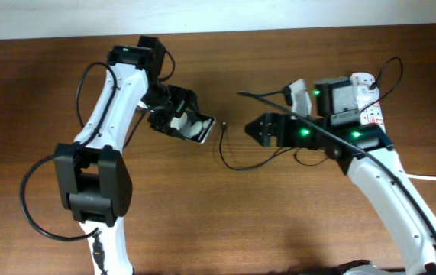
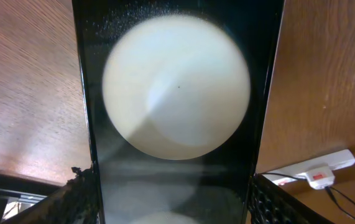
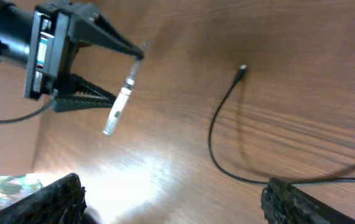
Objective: Plug charger to phone and switch on socket
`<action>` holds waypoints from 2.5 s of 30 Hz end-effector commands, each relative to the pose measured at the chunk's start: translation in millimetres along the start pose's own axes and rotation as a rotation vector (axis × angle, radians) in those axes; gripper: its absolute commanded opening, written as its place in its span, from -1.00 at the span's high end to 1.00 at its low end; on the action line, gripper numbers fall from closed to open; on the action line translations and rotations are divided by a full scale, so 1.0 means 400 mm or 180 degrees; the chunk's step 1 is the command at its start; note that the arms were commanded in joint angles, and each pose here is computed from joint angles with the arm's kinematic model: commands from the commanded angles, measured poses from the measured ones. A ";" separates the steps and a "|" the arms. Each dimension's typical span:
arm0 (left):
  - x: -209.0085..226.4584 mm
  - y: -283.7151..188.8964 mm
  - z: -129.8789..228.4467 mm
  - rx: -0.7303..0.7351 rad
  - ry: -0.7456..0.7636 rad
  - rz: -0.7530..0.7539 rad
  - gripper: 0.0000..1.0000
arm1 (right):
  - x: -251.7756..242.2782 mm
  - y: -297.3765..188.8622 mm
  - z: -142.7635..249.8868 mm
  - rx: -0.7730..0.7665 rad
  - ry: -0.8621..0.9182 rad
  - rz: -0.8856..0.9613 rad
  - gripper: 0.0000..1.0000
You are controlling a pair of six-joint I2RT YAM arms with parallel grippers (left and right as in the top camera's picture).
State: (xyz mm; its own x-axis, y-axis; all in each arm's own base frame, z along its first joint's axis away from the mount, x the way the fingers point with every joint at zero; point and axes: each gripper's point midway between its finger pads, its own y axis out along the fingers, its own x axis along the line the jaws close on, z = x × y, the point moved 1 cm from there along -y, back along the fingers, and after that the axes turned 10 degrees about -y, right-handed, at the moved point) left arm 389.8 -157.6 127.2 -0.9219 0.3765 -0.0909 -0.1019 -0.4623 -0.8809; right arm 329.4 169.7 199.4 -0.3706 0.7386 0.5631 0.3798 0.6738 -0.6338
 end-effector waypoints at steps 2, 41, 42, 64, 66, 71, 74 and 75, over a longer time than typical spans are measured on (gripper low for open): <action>-0.014 -0.039 0.028 -0.0101 0.0030 0.0144 1.00 | 0.010 0.034 -0.019 -0.0128 0.0503 0.0307 -0.85; -0.013 -0.034 0.039 -0.0086 0.0031 0.0128 1.00 | 0.100 0.339 -0.002 -0.0270 0.1188 0.0230 -0.30; -0.014 -0.034 0.039 -0.0086 0.0030 0.0130 1.00 | 0.104 0.341 -0.004 -0.0295 0.1176 0.0241 -0.27; -0.013 -0.034 0.039 -0.0085 0.0032 0.0126 1.00 | 0.126 0.346 -0.035 -0.0498 0.1187 0.0155 0.15; -0.013 -0.034 0.039 -0.0086 0.0032 0.0128 1.00 | 0.128 0.359 -0.023 -0.0454 0.1176 0.0160 0.17; -0.011 -0.034 0.039 -0.0085 0.0027 0.0118 1.00 | 0.133 0.388 -0.014 -0.0432 0.1145 0.0121 0.24; -0.012 -0.034 0.039 -0.0085 0.0026 0.0119 1.00 | 0.138 0.387 -0.023 -0.0472 0.1130 0.0085 0.24; -0.012 -0.034 0.039 -0.0085 0.0026 0.0119 1.00 | 0.139 0.387 -0.023 -0.0476 0.1129 0.0082 0.24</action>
State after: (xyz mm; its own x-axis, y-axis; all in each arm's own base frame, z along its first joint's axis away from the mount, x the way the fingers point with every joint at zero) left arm 387.7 -162.9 125.5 -0.9248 0.3729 -0.0755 -0.1049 -0.4404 -0.8917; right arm 371.6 311.3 132.0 -0.0351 0.7015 0.7118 0.4991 0.6294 -0.5957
